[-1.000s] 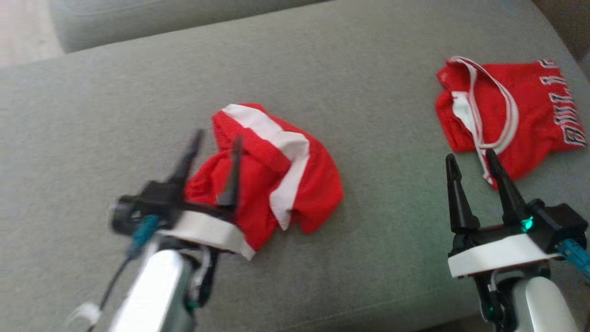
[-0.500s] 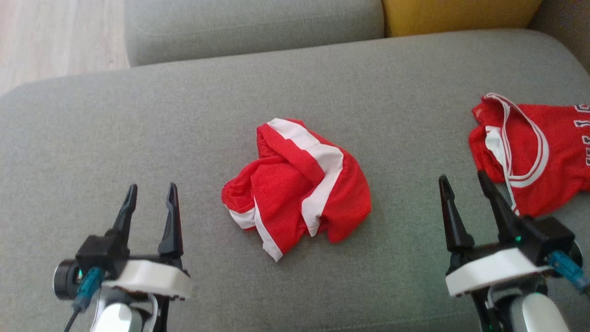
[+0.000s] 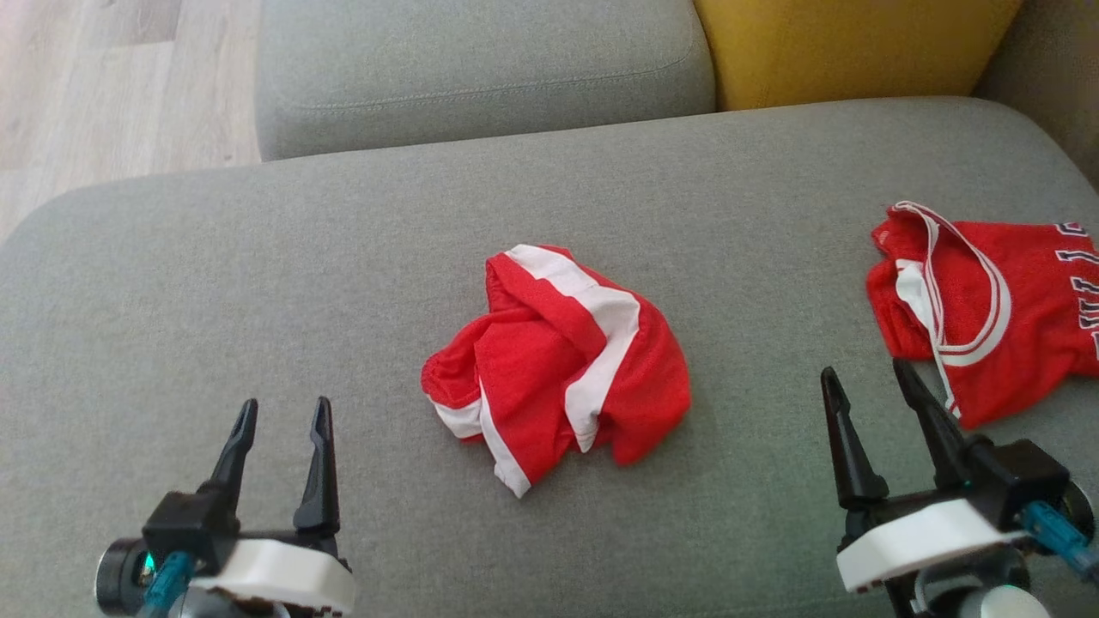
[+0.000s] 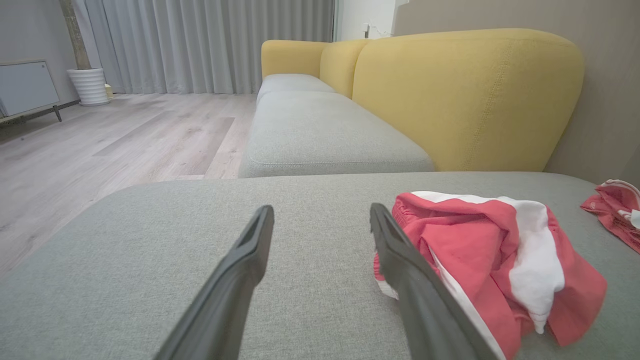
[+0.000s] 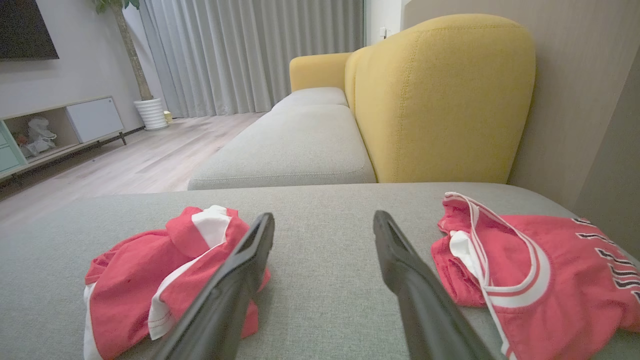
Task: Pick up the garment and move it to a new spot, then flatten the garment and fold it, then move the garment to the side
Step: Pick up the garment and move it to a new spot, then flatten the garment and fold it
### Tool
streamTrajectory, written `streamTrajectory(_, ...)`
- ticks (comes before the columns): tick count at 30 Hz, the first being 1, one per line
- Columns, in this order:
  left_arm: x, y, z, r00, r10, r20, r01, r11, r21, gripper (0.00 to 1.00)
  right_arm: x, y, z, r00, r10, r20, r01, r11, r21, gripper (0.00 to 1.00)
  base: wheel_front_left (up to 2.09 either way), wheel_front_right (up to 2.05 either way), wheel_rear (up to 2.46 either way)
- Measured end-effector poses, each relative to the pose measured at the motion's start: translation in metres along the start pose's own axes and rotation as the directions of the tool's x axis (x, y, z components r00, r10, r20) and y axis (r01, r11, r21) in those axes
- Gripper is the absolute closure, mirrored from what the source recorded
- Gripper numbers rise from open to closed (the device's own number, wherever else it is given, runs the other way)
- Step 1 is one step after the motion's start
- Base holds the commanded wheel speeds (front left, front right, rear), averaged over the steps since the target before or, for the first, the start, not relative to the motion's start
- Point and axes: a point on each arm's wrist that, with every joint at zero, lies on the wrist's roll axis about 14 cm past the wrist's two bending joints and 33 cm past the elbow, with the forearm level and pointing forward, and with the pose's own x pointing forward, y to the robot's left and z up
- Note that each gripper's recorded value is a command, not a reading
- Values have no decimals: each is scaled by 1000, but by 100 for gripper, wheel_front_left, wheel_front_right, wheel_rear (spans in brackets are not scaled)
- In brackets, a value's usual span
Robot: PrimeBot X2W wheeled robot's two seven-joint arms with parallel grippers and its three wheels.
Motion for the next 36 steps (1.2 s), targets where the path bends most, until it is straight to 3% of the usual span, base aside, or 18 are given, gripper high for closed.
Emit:
streamTrajectory(25, -1, -6, -4, 999, -28, -17, 28, 1000, 9, 0, 0, 3, -3, 1000, 10, -14, -9, 1000, 22, 0, 0, 0, 0)
streamTrajectory(30, 2, -5, -4, 1000, -22, -15, 22, 1000, 4, 0, 4, 54, -39, 978, 160, -135, -153, 986, 62, 0, 0, 0, 0)
streamTrajectory(32, 7, -2, -2, 1000, -15, -6, 15, 1000, 3, 0, 4, 87, -59, 945, 260, -199, -247, 965, 90, 0, 0, 0, 0)
streamTrajectory(36, 18, 2, 5, 1000, 1, 23, -1, 1000, -1, 0, 8, 148, -84, 849, 451, -275, -434, 892, 123, 0, 0, 0, 0)
